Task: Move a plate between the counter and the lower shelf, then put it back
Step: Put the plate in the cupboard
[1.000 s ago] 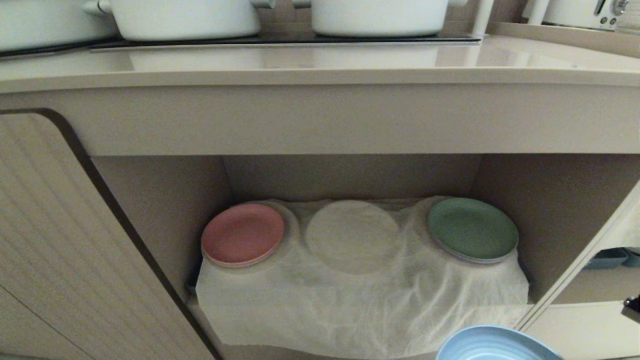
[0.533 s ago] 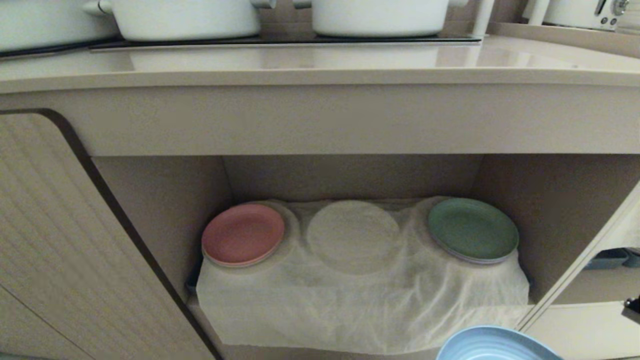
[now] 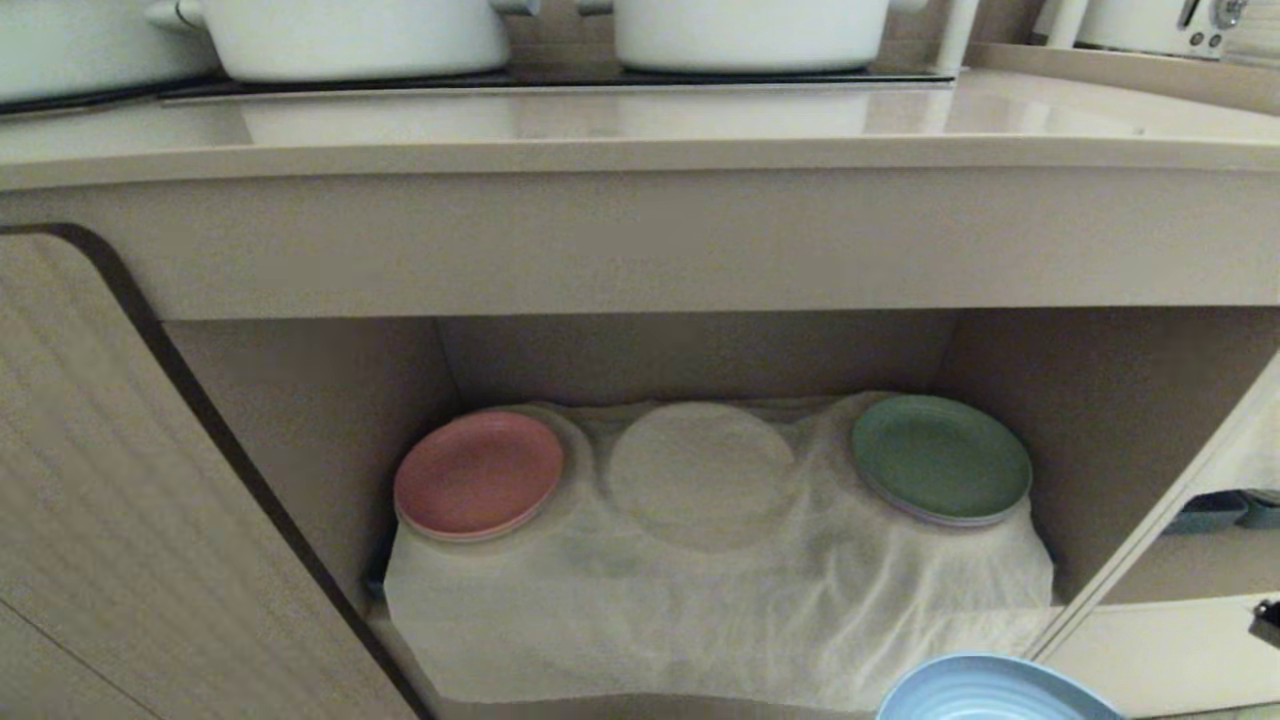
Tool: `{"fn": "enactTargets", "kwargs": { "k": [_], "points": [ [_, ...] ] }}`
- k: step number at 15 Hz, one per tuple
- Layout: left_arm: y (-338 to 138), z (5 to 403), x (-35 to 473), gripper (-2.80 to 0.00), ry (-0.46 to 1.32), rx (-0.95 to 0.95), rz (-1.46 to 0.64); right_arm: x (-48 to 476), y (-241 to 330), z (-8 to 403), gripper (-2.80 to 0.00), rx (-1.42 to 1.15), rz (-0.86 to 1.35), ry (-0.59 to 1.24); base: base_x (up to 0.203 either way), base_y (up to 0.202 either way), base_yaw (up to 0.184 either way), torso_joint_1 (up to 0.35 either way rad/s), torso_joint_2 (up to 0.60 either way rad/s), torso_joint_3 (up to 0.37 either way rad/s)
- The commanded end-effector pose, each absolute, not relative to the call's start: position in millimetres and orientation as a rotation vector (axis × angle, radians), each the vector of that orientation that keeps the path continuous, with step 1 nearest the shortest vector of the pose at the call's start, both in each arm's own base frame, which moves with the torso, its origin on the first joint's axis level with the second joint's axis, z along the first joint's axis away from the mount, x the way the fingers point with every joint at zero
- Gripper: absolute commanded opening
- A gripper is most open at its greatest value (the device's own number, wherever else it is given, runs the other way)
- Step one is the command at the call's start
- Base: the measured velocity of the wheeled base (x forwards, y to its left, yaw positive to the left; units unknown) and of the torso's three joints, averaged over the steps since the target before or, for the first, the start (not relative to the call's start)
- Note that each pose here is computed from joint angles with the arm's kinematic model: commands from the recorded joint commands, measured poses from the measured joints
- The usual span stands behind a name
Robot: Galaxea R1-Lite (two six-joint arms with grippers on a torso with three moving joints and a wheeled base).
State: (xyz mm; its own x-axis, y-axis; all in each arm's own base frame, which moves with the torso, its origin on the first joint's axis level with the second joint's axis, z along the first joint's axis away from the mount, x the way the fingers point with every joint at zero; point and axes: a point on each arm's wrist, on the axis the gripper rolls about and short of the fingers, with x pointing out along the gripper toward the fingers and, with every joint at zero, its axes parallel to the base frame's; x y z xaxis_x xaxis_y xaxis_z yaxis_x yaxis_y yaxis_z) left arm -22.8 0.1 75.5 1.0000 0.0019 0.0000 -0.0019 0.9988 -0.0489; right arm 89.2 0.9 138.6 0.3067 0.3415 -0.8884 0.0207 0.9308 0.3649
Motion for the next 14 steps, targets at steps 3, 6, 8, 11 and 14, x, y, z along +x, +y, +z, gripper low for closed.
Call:
{"fn": "enactTargets", "kwargs": {
  "k": [3,6,8,11,14],
  "points": [
    [0.1,75.6,-22.8,-2.8,-0.002,-0.049,0.003,89.2,1.0,138.7,-2.8,0.337,0.221,1.249,0.003,0.126,0.005,0.002,0.0,0.001],
    [0.1,75.6,-22.8,-2.8,-0.002,-0.049,0.003,88.9,1.1,138.8,-2.8,0.337,0.221,1.249,0.0,0.197,-0.001,0.002,0.0,0.003],
    [0.1,75.6,-22.8,-2.8,-0.002,-0.049,0.003,88.9,1.1,138.8,-2.8,0.337,0.221,1.249,0.0,0.196,0.001,0.005,0.0,0.002],
    [0.1,75.6,-22.8,-2.8,-0.002,-0.048,0.003,88.9,1.1,138.8,-2.8,0.337,0.221,1.249,0.0,0.184,-0.001,0.0,0.0,0.003],
    [0.1,75.6,-22.8,-2.8,-0.002,-0.048,0.003,88.7,1.1,138.9,-2.8,0.337,0.221,1.248,0.0,0.036,0.0,0.002,0.0,0.001]
  ]
}}
